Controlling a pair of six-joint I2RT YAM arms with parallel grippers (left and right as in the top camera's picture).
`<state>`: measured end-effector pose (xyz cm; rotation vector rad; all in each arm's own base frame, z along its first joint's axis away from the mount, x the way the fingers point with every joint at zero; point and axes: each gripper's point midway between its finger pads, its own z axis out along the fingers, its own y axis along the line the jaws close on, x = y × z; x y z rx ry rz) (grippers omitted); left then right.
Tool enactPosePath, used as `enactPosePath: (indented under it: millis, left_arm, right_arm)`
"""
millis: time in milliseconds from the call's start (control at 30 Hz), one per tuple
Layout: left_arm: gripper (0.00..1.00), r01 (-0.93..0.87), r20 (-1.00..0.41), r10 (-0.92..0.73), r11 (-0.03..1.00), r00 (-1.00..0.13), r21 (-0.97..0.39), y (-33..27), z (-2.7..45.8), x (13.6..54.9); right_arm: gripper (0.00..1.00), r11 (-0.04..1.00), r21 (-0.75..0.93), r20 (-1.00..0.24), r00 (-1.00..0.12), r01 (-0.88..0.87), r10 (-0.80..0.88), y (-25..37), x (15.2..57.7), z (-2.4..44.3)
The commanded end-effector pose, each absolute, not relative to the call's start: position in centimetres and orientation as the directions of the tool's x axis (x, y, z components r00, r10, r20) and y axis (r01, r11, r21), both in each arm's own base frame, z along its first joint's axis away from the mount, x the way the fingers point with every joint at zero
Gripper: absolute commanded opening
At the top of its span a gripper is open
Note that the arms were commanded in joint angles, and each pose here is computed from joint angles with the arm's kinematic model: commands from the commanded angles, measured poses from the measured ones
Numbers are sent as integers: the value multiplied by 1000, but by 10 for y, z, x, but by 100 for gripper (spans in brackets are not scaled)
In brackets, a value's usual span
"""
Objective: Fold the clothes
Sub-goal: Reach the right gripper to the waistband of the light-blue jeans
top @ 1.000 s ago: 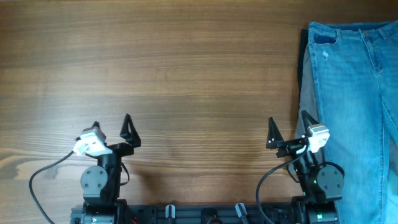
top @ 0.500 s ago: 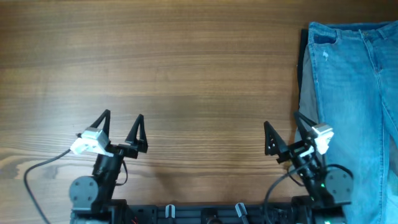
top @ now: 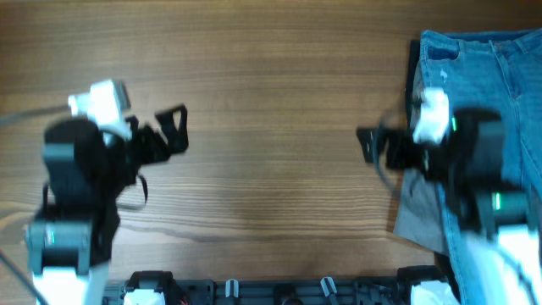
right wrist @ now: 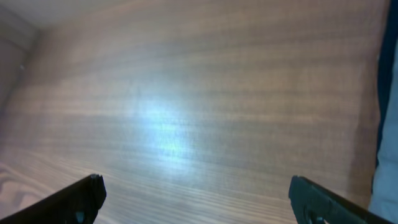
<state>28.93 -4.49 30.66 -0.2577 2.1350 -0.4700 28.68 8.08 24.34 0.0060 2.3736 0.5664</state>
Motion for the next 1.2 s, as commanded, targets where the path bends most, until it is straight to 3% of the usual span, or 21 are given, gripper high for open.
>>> enactPosePath:
  millis: [0,133,300,567,800,1033,1167]
  left_arm:
    - [100,-45,-674,-348,905,-652,-423,-48,308,310]
    - [100,-34,-629,-342,893,-698,-449,-56,299,321]
    - [100,-35,-595,-338,886,-729,-461,-60,291,319]
    - [100,-37,-591,-338,886,-732,-461,-60,290,318]
    - [100,-38,-590,-339,886,-733,-461,-60,290,318]
    - [100,-38,-590,-339,887,-733,-461,-60,290,318]
    - [100,-40,-587,-338,887,-735,-461,-60,289,317]
  right_arm:
    - [100,897,433,-528,-831,-87,174,86,317,243]
    - [100,919,386,-533,-833,-84,147,80,360,230]
    - [94,927,236,-560,-739,293,376,7,404,202]
    - [84,832,3,-605,-661,555,443,-85,431,150]
    - [67,790,-37,-531,-682,613,504,-122,437,88]
    - [57,829,-54,-433,-761,556,483,-126,435,40]
    - [53,892,32,-372,-823,451,430,-101,440,24]
